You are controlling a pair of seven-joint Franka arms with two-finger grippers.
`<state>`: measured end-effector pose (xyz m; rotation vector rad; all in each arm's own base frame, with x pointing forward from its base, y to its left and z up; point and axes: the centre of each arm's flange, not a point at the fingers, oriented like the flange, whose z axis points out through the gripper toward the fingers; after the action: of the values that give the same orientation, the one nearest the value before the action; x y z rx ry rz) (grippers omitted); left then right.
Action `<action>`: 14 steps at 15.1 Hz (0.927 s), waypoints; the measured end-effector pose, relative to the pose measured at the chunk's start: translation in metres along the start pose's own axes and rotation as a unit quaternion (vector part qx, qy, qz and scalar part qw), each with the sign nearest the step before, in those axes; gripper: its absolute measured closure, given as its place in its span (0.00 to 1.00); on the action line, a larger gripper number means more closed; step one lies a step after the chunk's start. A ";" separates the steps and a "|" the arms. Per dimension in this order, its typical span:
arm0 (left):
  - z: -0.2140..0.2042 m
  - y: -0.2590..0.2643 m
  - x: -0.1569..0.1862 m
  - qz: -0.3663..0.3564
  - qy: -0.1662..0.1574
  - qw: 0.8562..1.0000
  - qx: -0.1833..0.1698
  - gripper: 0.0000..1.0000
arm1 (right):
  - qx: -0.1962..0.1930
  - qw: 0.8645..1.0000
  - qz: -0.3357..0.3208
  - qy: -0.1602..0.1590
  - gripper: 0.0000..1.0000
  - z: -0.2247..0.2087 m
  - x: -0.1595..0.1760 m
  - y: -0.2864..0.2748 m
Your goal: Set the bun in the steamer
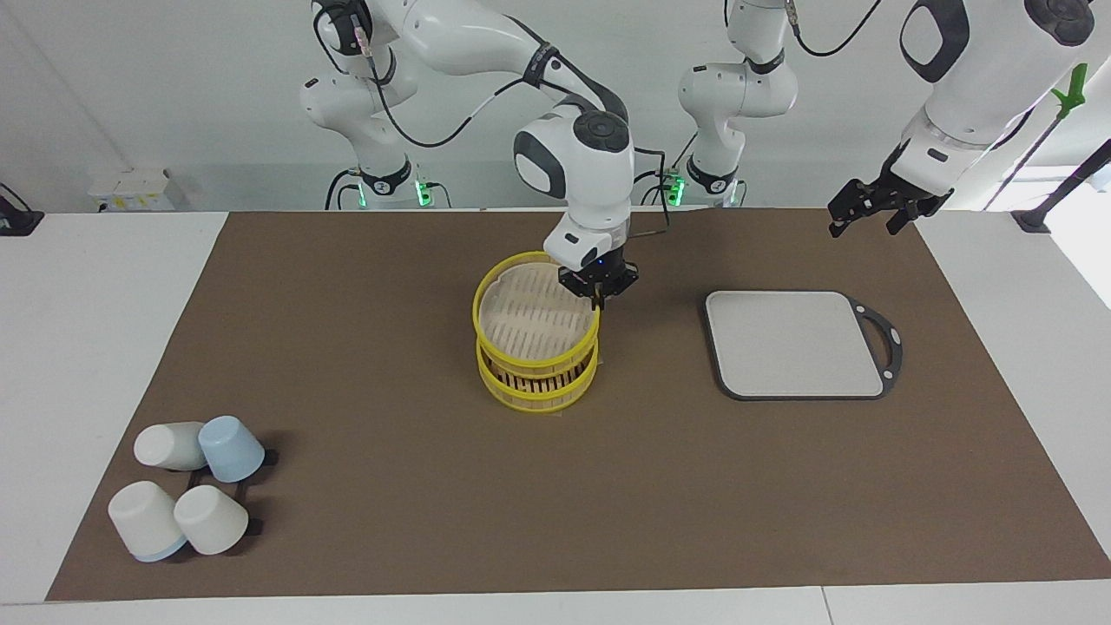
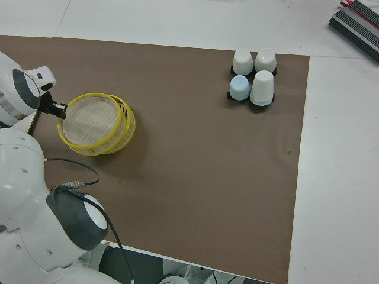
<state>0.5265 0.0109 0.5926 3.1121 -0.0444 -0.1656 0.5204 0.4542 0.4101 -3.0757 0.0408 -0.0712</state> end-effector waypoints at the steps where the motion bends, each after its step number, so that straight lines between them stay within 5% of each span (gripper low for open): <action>1: 0.000 -0.003 -0.001 0.004 -0.002 1.000 0.000 0.00 | 0.000 1.000 0.003 0.002 0.91 0.002 0.004 0.002; 8: -0.019 0.003 -0.004 0.014 0.003 1.000 0.004 0.00 | 0.018 0.998 -0.006 0.060 0.91 0.002 0.018 0.005; 14: -0.037 0.015 -0.006 0.025 0.012 1.000 -0.003 0.00 | 0.028 0.997 0.015 0.064 0.91 0.019 0.012 0.004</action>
<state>0.5242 -0.0031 0.6308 3.1029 -0.1197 -0.1281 0.5334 0.4507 0.3918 -3.0094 0.0903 -0.2622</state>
